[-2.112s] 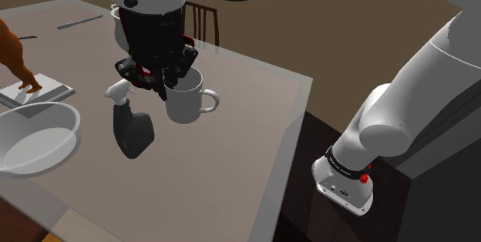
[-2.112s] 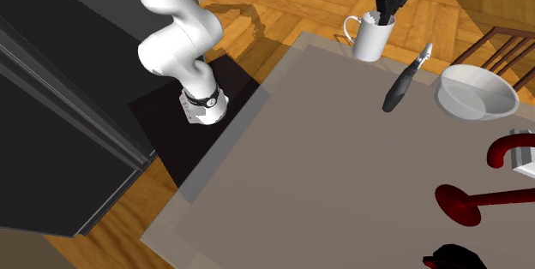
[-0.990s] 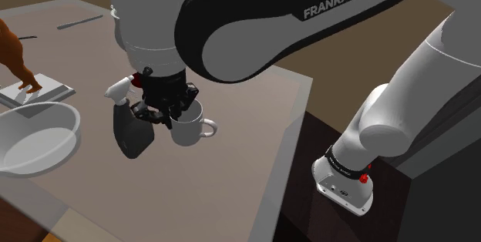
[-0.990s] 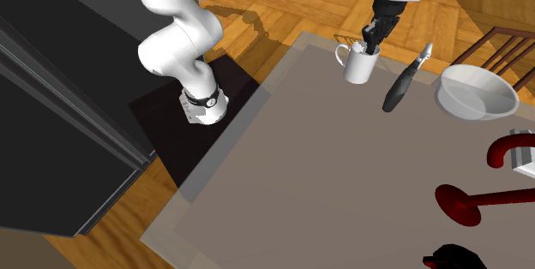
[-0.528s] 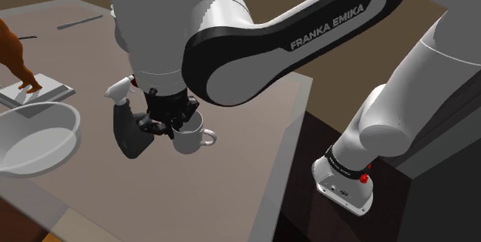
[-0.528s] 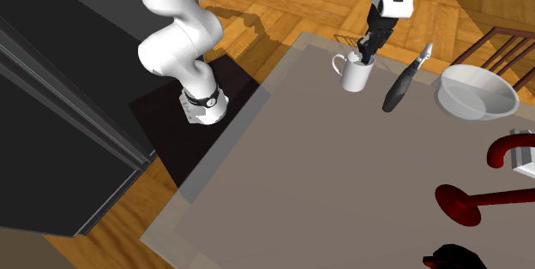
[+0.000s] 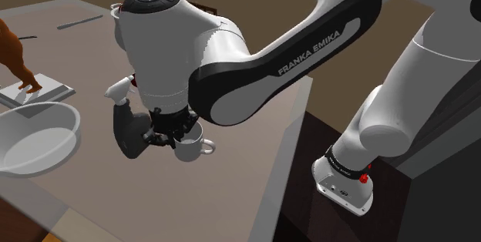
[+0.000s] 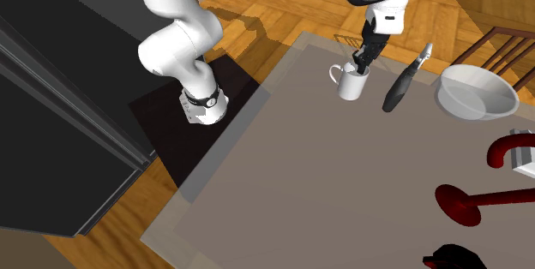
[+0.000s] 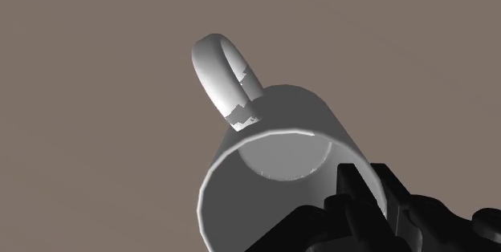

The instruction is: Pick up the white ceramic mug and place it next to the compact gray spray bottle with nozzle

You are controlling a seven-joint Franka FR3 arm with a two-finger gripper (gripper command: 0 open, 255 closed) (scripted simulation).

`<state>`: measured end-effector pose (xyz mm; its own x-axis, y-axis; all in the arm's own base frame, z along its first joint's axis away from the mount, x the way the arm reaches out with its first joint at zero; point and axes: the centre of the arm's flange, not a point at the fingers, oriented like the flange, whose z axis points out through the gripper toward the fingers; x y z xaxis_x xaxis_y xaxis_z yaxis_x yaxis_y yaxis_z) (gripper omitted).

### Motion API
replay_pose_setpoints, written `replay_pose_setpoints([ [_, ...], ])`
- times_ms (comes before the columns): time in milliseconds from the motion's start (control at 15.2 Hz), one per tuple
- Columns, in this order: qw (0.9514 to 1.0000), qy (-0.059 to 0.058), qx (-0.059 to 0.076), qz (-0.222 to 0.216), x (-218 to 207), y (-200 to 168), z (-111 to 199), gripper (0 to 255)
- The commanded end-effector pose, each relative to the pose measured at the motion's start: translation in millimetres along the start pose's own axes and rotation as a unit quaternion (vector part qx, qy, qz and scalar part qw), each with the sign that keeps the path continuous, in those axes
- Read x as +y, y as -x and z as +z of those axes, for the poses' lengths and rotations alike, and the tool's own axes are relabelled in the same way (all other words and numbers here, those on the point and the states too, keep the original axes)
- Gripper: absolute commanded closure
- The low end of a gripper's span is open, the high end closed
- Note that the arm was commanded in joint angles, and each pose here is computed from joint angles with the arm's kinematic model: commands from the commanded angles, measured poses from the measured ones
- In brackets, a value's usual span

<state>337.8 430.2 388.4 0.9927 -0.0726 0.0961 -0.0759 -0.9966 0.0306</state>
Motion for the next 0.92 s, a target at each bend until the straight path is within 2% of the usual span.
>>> replay_pose_setpoints([
  [0, 1.0000, 0.000, 0.000, 0.000, -0.7, 2.6, 13.4, 255],
  [528, 1.0000, 0.000, 0.000, 0.000, -0.7, 2.6, 13.4, 255],
  [594, 1.0000, 0.000, 0.000, 0.000, -0.7, 2.6, 13.4, 0],
  [858, 1.0000, 0.000, 0.000, 0.000, -0.7, 2.6, 13.4, 0],
])
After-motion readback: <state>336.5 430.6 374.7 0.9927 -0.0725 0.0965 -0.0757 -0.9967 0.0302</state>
